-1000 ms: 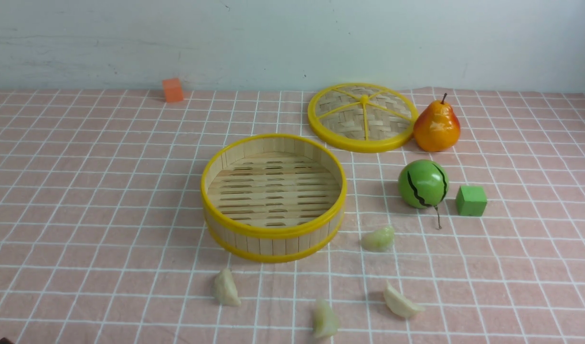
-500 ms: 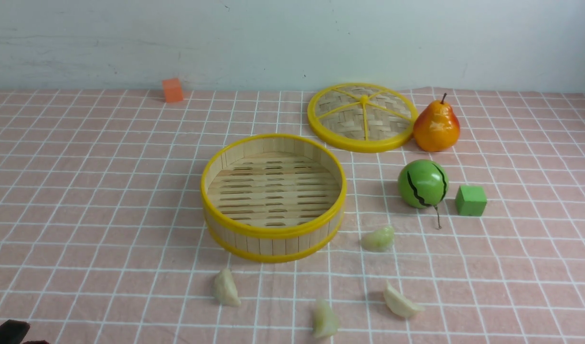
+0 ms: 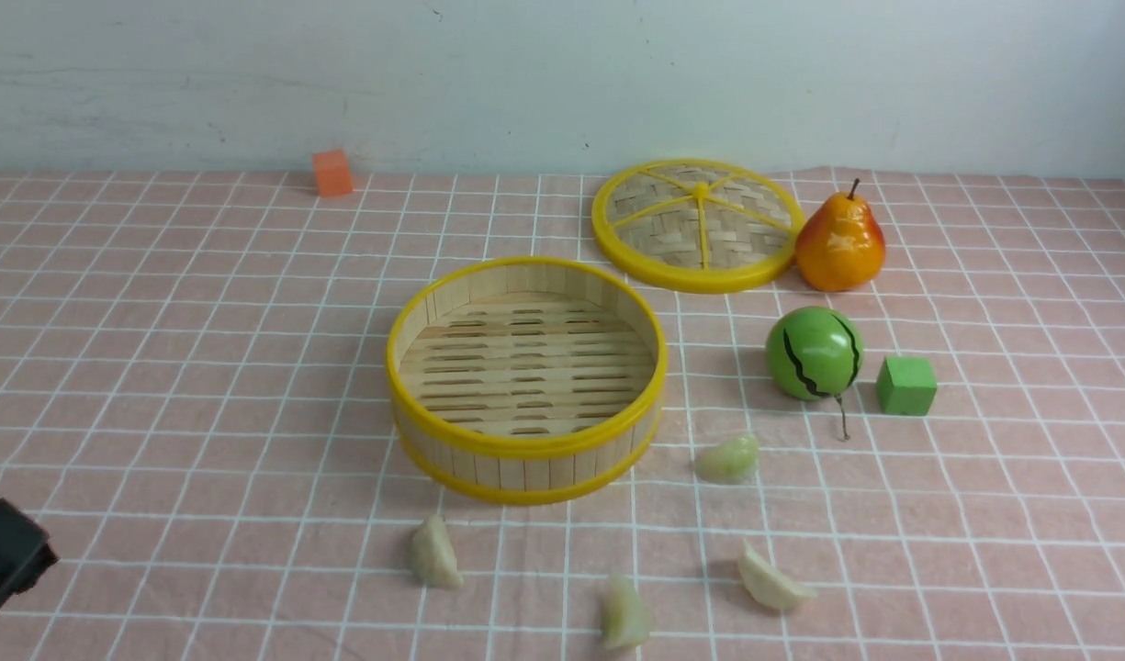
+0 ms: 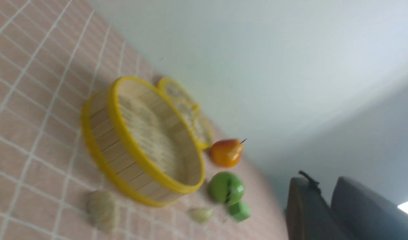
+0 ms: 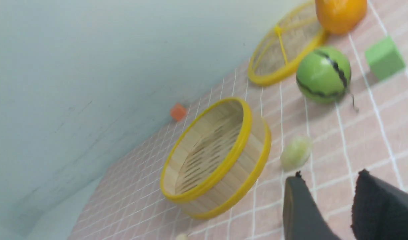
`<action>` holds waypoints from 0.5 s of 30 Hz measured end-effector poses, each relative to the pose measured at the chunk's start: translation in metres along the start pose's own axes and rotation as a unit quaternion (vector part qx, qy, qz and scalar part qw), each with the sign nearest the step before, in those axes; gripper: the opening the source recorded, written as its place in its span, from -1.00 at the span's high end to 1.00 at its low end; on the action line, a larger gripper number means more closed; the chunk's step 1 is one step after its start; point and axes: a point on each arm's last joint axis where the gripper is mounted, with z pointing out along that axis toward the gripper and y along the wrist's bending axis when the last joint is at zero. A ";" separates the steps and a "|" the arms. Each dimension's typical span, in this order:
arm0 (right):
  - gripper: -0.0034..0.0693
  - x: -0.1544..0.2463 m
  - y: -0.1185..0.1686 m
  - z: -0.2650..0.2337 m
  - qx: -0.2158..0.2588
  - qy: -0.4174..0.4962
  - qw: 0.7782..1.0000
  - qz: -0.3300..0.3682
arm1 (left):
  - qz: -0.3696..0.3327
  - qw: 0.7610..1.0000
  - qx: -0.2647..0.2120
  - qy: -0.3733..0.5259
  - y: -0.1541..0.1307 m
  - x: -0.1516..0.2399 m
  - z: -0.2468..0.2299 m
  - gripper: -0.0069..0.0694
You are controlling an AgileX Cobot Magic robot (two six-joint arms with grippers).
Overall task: Put the dumplings into the steamer on the table with the pink tablecloth.
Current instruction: 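Reach for and grasp a dumpling on the table with the left gripper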
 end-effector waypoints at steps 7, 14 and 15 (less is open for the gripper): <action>0.53 -0.041 0.022 0.034 0.075 0.123 0.983 -0.109 | 0.131 0.972 -0.126 0.151 -0.021 -0.036 0.036 0.85; 0.96 -0.059 0.035 0.086 0.079 0.342 0.914 -0.203 | 0.211 0.906 -0.211 0.301 -0.023 -0.051 0.086 0.85; 0.95 -0.050 0.040 0.099 0.052 0.409 0.884 -0.220 | 0.234 0.888 -0.204 0.341 -0.025 -0.040 0.106 0.85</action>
